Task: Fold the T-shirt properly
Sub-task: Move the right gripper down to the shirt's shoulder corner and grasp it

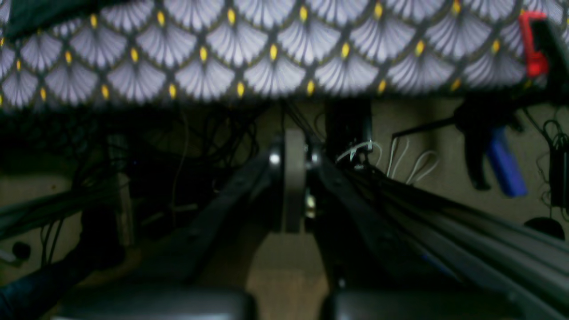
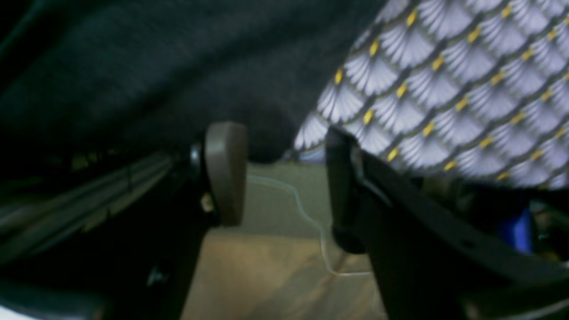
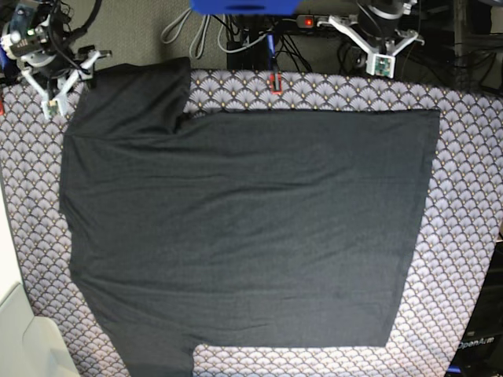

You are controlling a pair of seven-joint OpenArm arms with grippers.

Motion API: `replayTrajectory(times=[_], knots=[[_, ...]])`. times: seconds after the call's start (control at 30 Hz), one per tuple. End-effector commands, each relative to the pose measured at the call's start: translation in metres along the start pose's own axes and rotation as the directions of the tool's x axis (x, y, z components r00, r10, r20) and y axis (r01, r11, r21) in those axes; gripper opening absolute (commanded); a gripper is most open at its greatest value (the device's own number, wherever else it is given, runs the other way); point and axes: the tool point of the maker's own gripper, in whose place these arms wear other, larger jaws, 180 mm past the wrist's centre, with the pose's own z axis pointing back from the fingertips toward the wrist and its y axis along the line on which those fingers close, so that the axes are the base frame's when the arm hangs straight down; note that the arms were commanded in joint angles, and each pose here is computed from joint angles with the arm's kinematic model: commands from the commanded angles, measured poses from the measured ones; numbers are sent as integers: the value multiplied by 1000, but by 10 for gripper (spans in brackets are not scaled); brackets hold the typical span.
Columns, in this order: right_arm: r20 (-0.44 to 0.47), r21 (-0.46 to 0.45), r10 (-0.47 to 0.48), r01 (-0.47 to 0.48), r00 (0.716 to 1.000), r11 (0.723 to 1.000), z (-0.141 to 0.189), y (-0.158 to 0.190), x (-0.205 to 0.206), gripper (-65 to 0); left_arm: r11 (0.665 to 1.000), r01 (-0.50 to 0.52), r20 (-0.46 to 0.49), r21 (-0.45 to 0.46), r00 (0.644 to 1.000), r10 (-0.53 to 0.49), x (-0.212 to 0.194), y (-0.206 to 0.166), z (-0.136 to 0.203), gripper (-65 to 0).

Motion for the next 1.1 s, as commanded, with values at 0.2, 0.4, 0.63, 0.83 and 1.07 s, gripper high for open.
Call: replayTrajectory(times=[0.2,0.4,0.63,0.83,1.07], knots=[[-26,22,-31,32,999,999,-14,-3,-9,-351,1000,0,29,2,1000,0,7,0,3,-646],[-21,23,-29,29,999,999,-14,-3,-7,-351,1000,0,29,2,1000,0,7,0,3,-646],[-18,66,33,-32,999,997,-13,3,-7,-352,1000,0,29,2,1000,0,7,0,3,-646],[-7,60,39,-39,999,997,-11,3,-3,-352,1000,0,26,2,1000,0,6,1,3,-646],[45,30,76,-78,996,997,1,1,18,-352,1000,0,23,3,1000,0,5,1,2,-646]])
